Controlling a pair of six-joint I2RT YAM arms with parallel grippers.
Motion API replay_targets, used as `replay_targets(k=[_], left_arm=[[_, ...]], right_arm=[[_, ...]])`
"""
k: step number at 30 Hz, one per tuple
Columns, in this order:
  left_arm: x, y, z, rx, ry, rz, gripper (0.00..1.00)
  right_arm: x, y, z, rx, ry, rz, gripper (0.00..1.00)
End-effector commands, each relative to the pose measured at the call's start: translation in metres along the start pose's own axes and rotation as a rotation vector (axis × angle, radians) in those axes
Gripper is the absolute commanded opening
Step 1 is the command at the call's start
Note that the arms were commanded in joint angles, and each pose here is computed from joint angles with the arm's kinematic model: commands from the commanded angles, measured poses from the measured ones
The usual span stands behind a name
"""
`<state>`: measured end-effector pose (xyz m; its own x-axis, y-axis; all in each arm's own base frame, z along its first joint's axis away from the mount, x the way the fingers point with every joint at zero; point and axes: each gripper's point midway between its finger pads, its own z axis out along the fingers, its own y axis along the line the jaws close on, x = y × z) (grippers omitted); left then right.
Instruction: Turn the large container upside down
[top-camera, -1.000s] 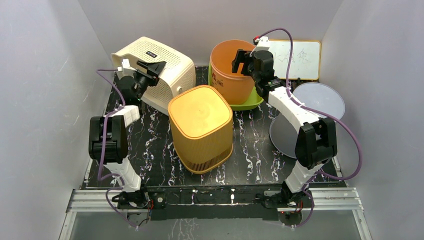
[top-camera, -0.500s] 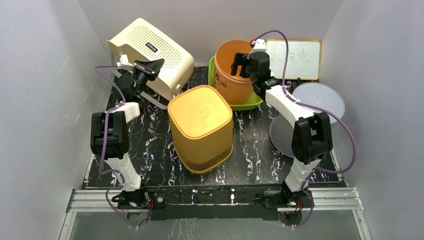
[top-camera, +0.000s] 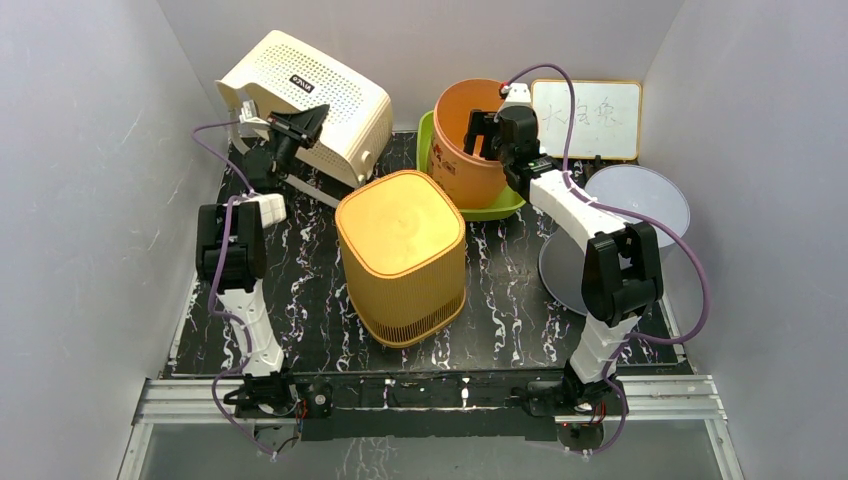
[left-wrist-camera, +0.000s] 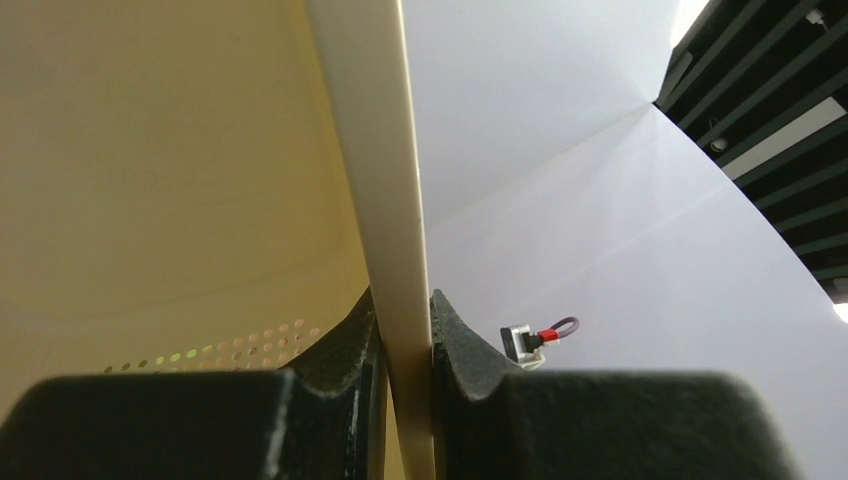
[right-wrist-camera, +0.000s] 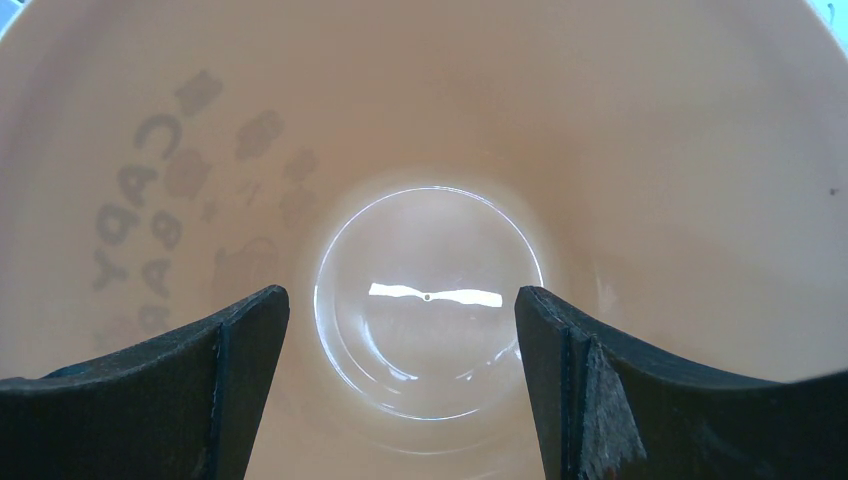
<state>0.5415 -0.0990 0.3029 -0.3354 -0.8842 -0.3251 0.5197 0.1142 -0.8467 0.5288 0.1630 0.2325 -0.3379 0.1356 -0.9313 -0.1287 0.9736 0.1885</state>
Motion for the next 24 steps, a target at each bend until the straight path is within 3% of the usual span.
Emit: replay_targets(k=[1,10,24], left_arm=[[-0.003,-0.124,0.009,0.444,0.047,0.218,0.00],[-0.022,-0.186,0.017,0.581,0.000,0.226,0.00],[-0.026,-0.271,-0.006,0.680,-0.012,0.296,0.00]], right_arm=[[-0.035,-0.007,-0.003,0.043,-0.088,-0.001,0.83],[-0.045,-0.011,-0.011,0.058,-0.106,-0.004,0.83],[-0.065,-0.001,-0.031,0.010,-0.138,0.008,0.81]])
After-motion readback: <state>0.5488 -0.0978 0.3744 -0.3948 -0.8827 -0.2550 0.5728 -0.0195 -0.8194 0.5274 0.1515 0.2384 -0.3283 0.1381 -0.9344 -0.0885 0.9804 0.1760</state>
